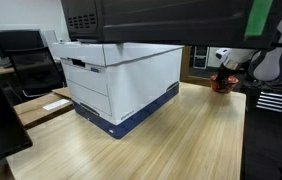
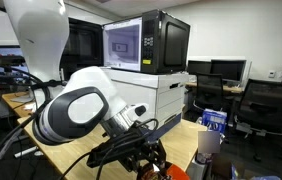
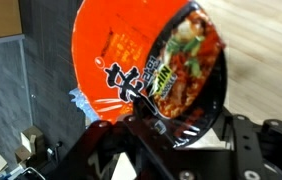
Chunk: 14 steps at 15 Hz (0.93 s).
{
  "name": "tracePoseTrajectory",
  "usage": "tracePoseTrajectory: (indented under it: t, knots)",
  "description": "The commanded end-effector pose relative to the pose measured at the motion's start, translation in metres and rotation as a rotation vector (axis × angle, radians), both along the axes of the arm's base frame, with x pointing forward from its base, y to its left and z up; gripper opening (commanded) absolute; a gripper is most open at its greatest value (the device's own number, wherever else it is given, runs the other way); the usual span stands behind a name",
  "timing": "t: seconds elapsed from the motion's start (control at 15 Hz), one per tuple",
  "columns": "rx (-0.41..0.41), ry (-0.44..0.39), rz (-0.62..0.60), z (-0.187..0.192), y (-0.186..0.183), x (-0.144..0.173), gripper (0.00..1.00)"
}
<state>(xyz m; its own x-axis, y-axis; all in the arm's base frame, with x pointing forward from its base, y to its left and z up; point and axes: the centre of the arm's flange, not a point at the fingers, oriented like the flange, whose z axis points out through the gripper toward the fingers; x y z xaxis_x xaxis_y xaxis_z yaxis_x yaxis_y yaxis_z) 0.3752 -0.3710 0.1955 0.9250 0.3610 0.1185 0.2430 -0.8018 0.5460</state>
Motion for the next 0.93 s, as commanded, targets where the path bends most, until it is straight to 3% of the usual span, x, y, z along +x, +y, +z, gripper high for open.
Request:
tracePoseTrajectory:
  t: [0.0,0.33,0.87]
  knots:
    - [-0.021,0.03,-0.046,-0.01,0.002,-0.005,0.36]
    - [-0.035,0.043,-0.101,-0.002,0.0,-0.006,0.06]
    - [-0.019,0.115,-0.285,0.009,0.008,0.011,0.05]
